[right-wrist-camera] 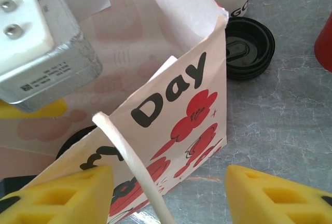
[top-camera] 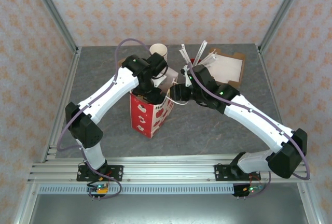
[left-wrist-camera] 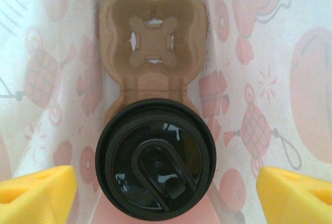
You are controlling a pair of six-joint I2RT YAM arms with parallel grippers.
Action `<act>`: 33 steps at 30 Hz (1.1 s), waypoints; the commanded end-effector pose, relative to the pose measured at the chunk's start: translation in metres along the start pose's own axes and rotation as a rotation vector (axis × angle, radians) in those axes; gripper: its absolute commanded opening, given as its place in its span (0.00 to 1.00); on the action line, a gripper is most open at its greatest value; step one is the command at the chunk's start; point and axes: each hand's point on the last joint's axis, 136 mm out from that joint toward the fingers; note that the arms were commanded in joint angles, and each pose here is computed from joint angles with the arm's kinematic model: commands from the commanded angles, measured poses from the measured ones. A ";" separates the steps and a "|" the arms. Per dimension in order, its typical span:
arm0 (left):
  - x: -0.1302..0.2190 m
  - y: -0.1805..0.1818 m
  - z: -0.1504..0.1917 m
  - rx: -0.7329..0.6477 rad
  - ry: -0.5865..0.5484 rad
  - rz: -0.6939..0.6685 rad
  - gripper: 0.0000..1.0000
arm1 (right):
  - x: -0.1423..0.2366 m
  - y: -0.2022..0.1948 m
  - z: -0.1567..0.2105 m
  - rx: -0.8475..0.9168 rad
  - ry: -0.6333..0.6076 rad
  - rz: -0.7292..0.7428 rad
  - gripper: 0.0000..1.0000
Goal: Pack the takeout coffee
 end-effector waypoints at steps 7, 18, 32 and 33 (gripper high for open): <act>-0.004 -0.005 -0.003 -0.004 -0.023 -0.015 0.85 | 0.000 0.012 0.005 0.016 0.025 -0.042 0.53; 0.022 -0.005 -0.010 -0.007 -0.108 -0.033 0.84 | 0.015 0.007 -0.011 0.041 -0.037 0.017 0.62; 0.061 -0.008 -0.022 -0.021 -0.262 -0.026 0.84 | 0.042 0.012 -0.041 0.060 -0.131 0.054 0.72; 0.066 -0.007 -0.023 -0.022 -0.278 -0.033 0.84 | 0.045 0.014 -0.043 0.061 -0.138 0.047 0.72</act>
Point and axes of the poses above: each hand's point on the last joint's axis, 136 mm out from that joint toward the fingers, its own x axis back along the fingers, its own y axis along the line the jaws close on, z = x × y, and after that the axes turned 10 degrees about -x, right-handed
